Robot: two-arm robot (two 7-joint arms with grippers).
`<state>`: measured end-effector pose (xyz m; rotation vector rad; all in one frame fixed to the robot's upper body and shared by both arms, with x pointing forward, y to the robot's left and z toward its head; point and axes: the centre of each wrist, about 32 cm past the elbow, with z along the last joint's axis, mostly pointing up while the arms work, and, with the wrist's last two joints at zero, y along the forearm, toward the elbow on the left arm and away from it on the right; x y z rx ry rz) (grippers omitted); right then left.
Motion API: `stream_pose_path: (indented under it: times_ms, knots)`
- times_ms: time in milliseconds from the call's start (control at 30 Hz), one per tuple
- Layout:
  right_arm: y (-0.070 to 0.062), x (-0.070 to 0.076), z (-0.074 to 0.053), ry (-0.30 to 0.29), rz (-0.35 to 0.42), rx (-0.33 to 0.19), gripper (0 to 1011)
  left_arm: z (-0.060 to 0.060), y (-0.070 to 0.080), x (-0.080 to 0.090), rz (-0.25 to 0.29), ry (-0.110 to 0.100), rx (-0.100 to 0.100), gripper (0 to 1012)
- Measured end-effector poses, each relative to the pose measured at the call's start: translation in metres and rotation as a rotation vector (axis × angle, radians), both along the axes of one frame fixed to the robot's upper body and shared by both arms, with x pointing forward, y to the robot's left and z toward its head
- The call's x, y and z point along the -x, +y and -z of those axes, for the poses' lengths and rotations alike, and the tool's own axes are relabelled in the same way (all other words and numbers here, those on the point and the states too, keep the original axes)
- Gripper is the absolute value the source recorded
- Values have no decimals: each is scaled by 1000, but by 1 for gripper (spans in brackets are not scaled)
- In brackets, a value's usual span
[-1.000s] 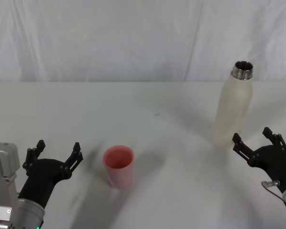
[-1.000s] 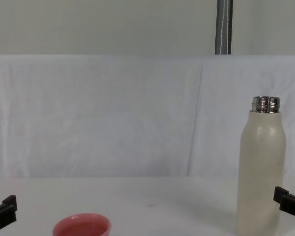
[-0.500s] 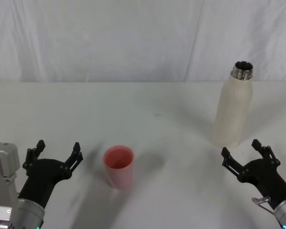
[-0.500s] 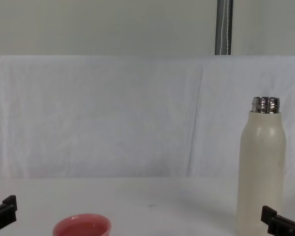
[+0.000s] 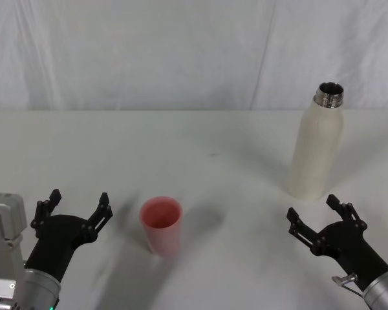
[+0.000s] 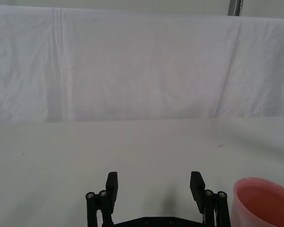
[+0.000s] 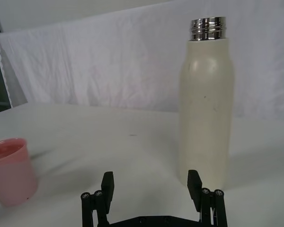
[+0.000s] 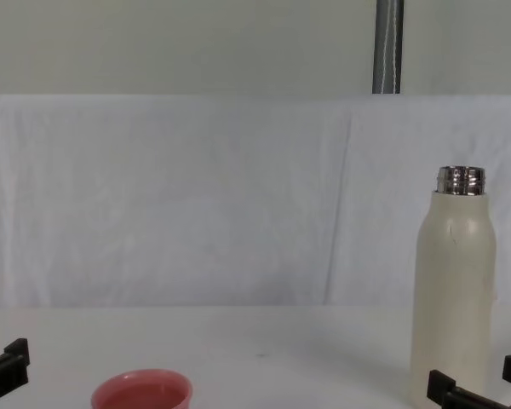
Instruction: Grasp the thermos with one hand and pour water into the cup lid.
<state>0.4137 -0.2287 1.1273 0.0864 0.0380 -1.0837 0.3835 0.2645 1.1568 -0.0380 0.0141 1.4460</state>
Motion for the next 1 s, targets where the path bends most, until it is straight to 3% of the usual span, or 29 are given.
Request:
stream_pose_path:
  times_ms: [1000]
  knots:
    - [2, -2, -1, 3, -13, 1, 1001, 0, 0, 0, 0, 0, 0, 1001]
